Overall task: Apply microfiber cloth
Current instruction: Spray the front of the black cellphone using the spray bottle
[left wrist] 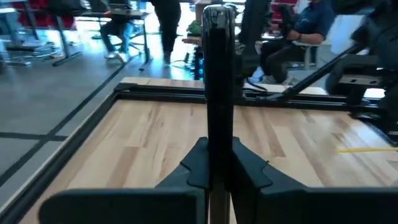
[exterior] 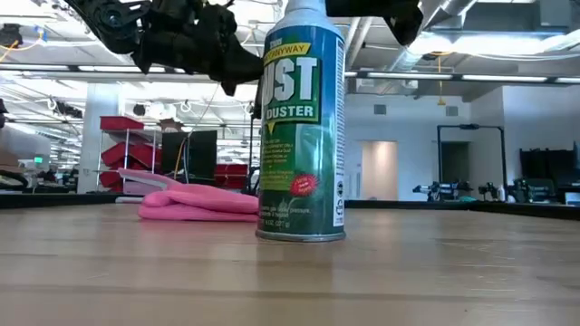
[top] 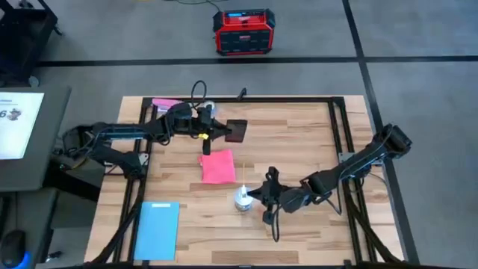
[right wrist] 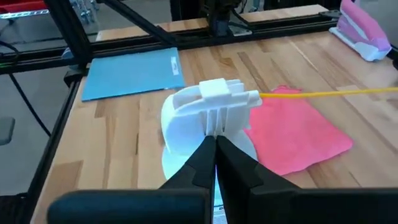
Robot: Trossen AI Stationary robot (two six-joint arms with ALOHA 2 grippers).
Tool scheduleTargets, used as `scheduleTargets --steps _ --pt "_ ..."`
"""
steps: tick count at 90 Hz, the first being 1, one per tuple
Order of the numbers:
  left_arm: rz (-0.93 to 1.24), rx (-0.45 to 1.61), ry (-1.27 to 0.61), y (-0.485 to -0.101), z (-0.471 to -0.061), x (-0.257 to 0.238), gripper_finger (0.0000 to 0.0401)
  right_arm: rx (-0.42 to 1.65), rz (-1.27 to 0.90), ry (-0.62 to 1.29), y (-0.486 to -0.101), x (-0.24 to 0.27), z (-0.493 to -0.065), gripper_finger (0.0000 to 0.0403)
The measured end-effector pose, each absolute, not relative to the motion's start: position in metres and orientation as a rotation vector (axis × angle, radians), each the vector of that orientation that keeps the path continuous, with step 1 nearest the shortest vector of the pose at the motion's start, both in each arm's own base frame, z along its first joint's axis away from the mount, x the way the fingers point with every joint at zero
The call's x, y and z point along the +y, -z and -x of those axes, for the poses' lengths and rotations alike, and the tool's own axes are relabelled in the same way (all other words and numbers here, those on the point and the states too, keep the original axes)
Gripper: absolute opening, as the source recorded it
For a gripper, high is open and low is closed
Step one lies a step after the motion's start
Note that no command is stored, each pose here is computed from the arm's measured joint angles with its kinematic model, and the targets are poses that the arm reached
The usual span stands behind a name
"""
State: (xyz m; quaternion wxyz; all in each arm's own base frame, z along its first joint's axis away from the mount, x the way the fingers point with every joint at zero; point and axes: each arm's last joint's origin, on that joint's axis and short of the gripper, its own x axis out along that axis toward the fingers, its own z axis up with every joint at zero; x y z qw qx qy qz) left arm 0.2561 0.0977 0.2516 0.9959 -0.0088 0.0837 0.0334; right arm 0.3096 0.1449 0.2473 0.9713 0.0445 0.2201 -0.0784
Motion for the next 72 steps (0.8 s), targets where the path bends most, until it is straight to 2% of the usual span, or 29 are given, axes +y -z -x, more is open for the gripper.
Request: scheduleTargets --steps 16,40,72 --pt "-0.003 0.152 -0.074 -0.247 -0.263 0.099 0.0011 0.527 -0.016 0.205 -0.264 0.143 -0.302 0.0" --pt "0.052 0.153 -0.04 -0.211 -0.291 0.102 0.0011 0.59 0.025 0.229 -0.301 0.14 -0.303 0.0" --pt "-0.068 0.24 -0.194 -0.247 -0.268 0.058 0.0011 0.644 0.012 0.206 -0.317 0.13 -0.305 0.0"
